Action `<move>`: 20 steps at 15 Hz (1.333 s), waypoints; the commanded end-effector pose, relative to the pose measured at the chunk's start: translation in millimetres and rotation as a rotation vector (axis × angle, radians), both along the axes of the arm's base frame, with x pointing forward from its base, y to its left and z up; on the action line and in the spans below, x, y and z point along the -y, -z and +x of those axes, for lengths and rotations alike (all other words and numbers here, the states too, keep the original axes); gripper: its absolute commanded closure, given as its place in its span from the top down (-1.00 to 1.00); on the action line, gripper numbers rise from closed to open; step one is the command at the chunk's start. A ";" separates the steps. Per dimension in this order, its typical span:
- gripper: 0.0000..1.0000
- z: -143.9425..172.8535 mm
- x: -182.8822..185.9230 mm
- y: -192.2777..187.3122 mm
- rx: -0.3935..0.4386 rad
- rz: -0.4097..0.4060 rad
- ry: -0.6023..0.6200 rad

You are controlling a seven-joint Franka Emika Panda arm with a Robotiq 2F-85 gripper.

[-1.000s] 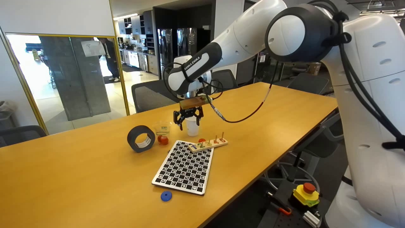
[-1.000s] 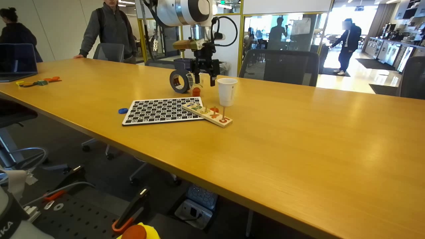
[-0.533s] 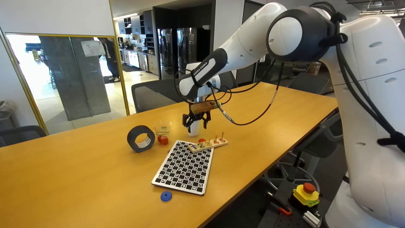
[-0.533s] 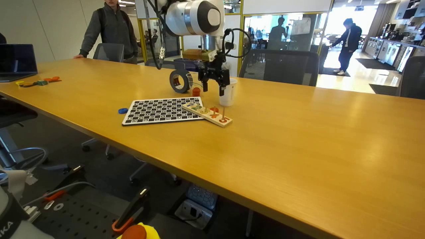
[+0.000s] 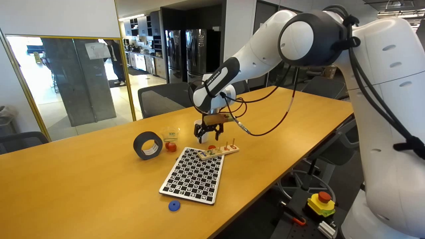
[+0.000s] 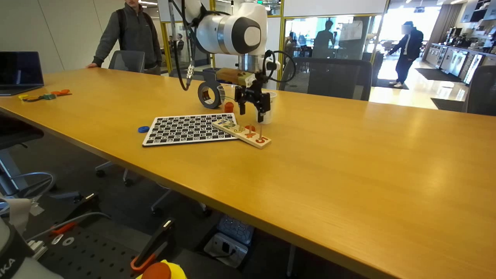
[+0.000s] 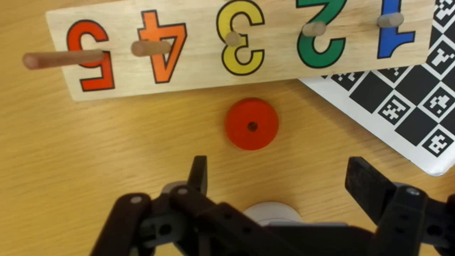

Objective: Pick up the tokens from the table and put them in the plastic cup.

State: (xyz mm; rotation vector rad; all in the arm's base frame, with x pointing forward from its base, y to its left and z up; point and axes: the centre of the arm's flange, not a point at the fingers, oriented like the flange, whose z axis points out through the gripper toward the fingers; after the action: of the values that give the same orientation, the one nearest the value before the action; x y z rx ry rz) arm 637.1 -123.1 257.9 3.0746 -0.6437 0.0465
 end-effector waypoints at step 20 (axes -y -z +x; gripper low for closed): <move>0.39 -24.4 5.4 16.0 -0.001 0.015 0.048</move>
State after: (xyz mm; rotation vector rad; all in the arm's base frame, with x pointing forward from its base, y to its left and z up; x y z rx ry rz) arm 618.9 -128.8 232.1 3.0775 -0.7137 0.0350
